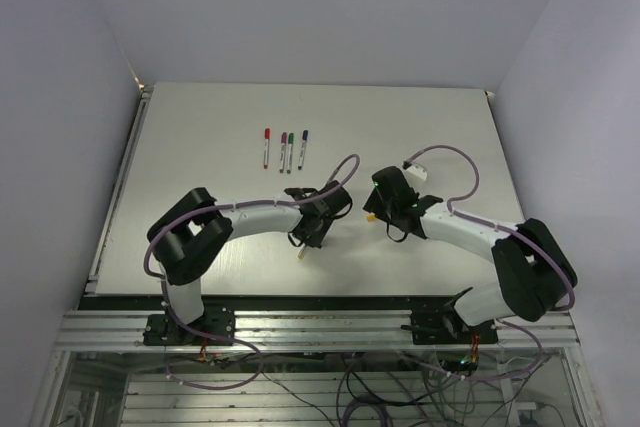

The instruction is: Insert the pens into the pen caps

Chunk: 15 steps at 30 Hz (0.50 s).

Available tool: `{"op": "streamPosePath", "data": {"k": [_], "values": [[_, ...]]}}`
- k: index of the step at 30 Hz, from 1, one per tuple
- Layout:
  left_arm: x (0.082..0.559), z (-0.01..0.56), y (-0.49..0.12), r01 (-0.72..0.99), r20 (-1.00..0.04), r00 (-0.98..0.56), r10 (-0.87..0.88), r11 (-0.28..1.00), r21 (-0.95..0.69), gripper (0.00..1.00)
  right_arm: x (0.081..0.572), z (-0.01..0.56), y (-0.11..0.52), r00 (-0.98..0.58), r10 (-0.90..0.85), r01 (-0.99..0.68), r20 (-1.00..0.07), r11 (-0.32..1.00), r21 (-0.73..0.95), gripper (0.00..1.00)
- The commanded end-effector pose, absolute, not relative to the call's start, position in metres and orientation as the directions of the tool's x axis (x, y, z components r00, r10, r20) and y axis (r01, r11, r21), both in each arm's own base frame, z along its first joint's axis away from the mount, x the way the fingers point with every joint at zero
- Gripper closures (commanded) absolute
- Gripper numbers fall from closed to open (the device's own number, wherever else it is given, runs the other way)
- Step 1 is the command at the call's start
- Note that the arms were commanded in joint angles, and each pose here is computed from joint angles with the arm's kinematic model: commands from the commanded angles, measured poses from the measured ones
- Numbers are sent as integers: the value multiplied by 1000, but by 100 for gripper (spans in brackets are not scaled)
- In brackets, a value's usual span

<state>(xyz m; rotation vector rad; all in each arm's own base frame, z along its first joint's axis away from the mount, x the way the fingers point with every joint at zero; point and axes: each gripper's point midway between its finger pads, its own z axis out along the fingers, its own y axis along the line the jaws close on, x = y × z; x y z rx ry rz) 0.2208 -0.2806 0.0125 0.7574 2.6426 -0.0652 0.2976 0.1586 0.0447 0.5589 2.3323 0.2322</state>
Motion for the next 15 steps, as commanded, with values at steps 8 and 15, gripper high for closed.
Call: {"op": "streamPosePath", "data": {"k": [8, 15], "values": [[233, 20, -246, 440, -399, -801, 447, 891, 114, 93, 301, 35, 158, -691, 463, 416, -554, 883, 219, 41], [236, 20, -246, 438, -403, -805, 435, 894, 92, 93, 295, 28, 157, -712, 470, 442, -522, 877, 188, 41]]}}
